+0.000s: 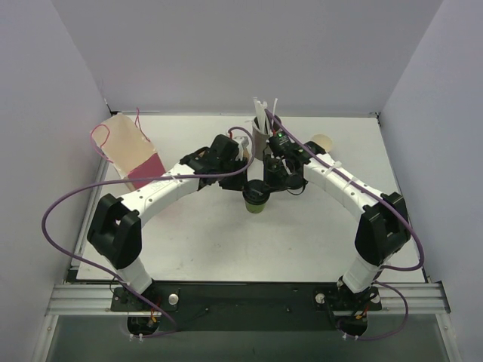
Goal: Pack the takeout coffee
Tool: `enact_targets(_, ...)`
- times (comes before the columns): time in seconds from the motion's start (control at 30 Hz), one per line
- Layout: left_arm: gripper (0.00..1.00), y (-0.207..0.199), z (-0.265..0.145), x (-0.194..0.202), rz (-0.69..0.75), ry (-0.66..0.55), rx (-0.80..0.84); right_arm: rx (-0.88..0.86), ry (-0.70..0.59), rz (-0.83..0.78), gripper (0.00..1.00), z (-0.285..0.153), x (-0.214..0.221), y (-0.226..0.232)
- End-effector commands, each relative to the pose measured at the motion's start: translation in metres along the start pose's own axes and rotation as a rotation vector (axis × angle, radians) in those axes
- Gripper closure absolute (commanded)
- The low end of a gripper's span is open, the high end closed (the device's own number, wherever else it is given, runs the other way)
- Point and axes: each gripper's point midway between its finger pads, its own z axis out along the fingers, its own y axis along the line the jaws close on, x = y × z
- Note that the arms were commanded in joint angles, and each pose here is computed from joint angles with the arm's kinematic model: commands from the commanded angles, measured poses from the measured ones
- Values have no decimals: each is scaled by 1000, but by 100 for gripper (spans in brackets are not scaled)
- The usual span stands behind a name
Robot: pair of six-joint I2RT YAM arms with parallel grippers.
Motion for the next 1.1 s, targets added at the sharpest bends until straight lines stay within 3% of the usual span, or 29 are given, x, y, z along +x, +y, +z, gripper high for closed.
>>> enact_targets(0.0,63,-18,-3,-22,16,-59,51,17,8,-5,77,1,4,-5)
enact_targets(0.83,71,0,10,-12,16,-32,-31,47,-5,-26,78,0,-6,-6)
enact_targets(1.07,71,3,14,-9,13,-21,-43,63,23,-26,82,9,-1,-10)
